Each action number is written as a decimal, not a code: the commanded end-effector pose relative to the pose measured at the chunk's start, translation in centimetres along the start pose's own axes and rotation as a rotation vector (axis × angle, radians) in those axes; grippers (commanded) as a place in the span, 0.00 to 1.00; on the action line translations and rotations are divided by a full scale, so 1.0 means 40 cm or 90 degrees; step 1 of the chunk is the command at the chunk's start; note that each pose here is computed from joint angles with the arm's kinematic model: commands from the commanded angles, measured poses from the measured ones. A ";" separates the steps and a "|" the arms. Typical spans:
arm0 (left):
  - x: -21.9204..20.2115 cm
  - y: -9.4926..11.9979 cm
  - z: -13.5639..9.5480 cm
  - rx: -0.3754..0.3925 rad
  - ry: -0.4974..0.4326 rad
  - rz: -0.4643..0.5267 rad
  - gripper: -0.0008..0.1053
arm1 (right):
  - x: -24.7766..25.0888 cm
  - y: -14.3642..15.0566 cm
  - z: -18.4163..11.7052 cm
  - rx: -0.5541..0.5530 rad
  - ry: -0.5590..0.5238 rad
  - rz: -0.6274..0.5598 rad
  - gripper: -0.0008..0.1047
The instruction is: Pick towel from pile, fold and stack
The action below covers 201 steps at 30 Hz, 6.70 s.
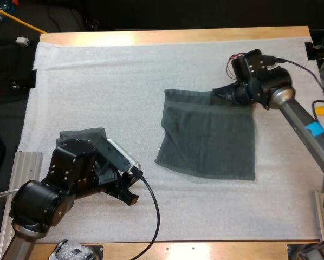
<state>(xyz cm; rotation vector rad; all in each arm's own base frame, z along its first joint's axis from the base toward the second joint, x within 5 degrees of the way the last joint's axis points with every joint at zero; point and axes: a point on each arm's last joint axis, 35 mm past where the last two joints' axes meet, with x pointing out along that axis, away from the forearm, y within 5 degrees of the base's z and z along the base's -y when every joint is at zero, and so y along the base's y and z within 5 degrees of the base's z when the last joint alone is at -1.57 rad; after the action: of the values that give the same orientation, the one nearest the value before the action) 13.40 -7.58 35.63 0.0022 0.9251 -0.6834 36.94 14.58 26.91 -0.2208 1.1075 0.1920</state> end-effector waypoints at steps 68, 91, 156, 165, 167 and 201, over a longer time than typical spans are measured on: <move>-0.006 -0.004 -0.017 -0.087 0.037 -0.018 0.44 | -0.078 -0.029 -0.568 0.317 0.007 0.174 0.54; -0.006 -0.004 -0.018 -0.105 0.041 -0.017 0.44 | 0.102 -0.007 -0.550 0.384 0.105 0.123 0.40; 0.668 0.215 -0.039 -0.246 0.295 -0.021 0.44 | 0.018 -0.020 -0.580 0.302 0.120 0.119 0.01; 0.676 0.213 -0.051 -0.258 0.324 -0.032 0.42 | 0.018 -0.019 -0.576 0.300 0.112 0.122 0.01; 0.675 0.213 -0.053 -0.259 0.328 -0.031 0.35 | 0.018 -0.019 -0.576 0.300 0.111 0.122 0.01; 0.387 -0.028 -0.055 -0.017 0.412 -0.092 0.01 | -0.219 0.036 -0.605 0.170 0.070 0.271 0.01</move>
<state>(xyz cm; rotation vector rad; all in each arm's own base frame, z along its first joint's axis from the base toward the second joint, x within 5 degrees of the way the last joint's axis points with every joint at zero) 17.65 -16.38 22.91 0.1314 1.5662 -0.8293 12.10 9.16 24.11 0.2511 1.2583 0.4191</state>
